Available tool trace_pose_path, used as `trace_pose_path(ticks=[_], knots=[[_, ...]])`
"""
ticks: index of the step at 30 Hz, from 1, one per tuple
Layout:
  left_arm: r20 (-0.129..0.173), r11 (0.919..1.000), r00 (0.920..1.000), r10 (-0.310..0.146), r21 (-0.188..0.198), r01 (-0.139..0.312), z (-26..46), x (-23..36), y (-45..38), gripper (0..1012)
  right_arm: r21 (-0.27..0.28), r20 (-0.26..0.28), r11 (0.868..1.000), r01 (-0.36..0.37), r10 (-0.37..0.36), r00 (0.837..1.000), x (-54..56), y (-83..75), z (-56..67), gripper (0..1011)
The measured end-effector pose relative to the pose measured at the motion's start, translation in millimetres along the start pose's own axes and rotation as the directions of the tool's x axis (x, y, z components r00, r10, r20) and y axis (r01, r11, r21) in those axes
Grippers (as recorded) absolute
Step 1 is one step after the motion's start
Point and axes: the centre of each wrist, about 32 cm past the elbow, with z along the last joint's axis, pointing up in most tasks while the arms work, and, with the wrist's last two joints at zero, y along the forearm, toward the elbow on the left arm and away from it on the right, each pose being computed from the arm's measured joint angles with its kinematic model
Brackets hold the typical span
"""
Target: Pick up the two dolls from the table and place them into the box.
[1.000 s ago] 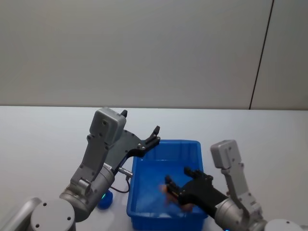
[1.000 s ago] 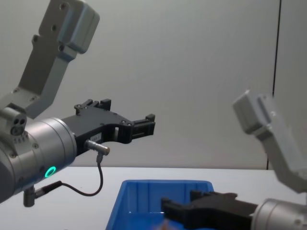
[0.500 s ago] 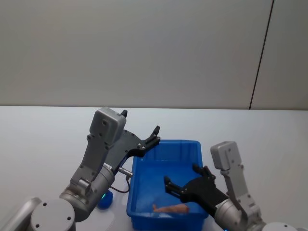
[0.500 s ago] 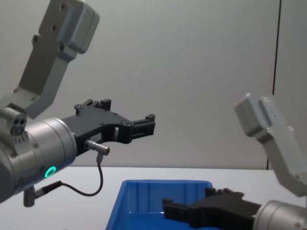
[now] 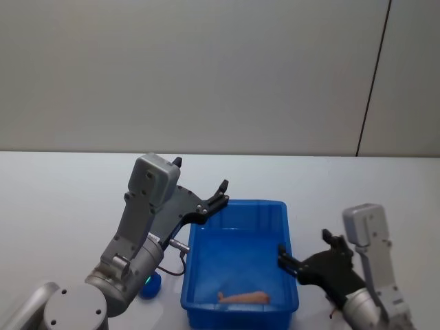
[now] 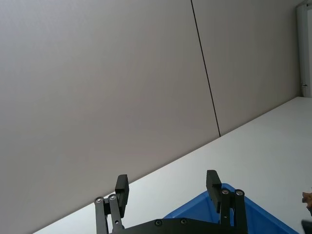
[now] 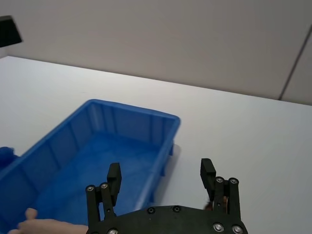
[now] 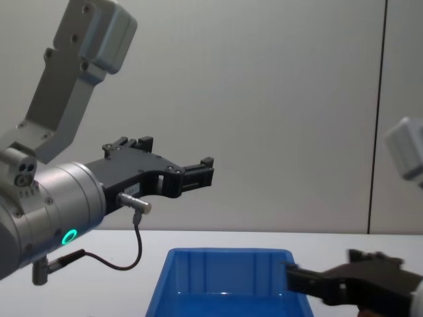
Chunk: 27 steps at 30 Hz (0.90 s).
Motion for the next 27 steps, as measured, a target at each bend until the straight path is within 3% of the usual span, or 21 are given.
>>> trace_pose_path(ticks=[12,27], knots=[[0.000,1.0000,1.0000,0.000,0.000,0.000,0.0,0.0,0.0,1000,-0.040,0.027,0.988,0.147,-0.146,0.989,11.1,-20.3,-2.2,1001],[0.000,1.0000,1.0000,0.000,0.000,0.000,0.0,0.0,0.0,1000,-0.101,0.048,0.972,0.214,-0.211,0.976,7.5,-19.7,-14.5,1001]])
